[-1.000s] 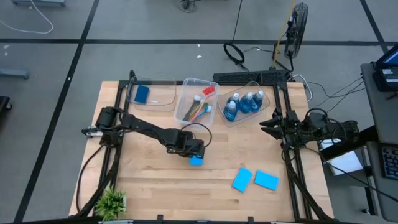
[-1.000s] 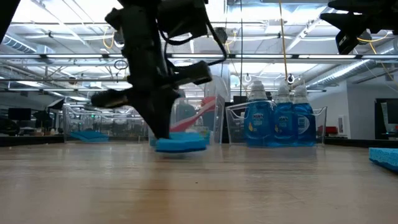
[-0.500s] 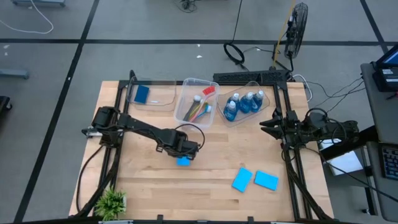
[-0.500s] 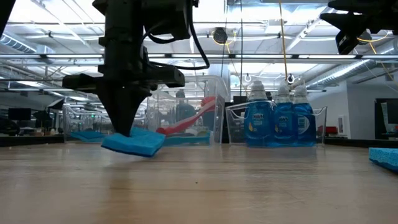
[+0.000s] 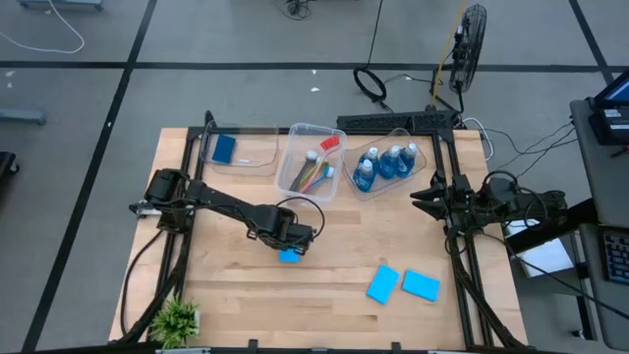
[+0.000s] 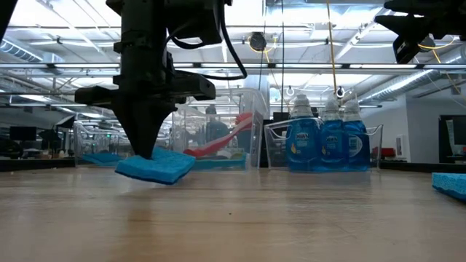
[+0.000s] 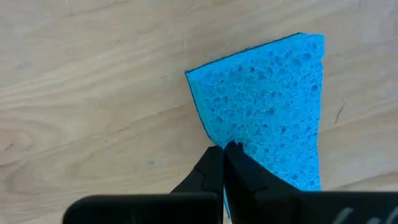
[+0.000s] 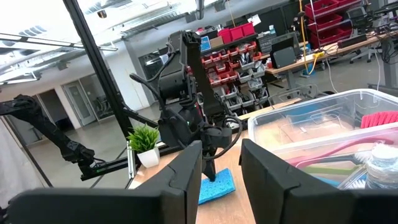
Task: Pick & Place Kitchen Sink Supplies
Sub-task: Put the blue sponge into the left transparent bin
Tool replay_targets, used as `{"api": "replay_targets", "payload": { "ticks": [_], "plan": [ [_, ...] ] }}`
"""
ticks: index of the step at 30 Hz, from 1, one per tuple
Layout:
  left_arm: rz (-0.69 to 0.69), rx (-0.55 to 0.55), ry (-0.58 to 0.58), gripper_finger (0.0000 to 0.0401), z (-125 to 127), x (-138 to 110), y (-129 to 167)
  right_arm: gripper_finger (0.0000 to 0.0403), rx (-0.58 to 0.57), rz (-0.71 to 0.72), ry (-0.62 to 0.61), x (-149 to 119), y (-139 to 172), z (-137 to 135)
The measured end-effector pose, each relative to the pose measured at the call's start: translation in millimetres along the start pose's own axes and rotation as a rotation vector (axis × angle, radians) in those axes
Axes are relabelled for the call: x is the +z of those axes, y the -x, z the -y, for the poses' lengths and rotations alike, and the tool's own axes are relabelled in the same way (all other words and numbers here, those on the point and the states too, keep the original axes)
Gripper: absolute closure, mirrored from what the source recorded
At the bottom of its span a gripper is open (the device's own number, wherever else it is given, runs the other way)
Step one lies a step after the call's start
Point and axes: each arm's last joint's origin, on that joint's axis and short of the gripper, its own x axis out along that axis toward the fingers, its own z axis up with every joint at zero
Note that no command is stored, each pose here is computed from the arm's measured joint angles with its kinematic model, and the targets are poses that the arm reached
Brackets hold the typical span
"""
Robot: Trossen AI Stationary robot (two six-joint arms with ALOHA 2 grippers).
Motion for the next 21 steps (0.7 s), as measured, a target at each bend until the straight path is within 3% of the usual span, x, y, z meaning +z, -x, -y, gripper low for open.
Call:
{"api": "replay_targets", "payload": {
  "ticks": [21],
  "plan": [
    [-0.024,-0.013,-0.015,0.0401,1.1,-2.3,0.7,0.0305,0.0,0.0,0.0,0.0,0.0,0.0]
  ]
}}
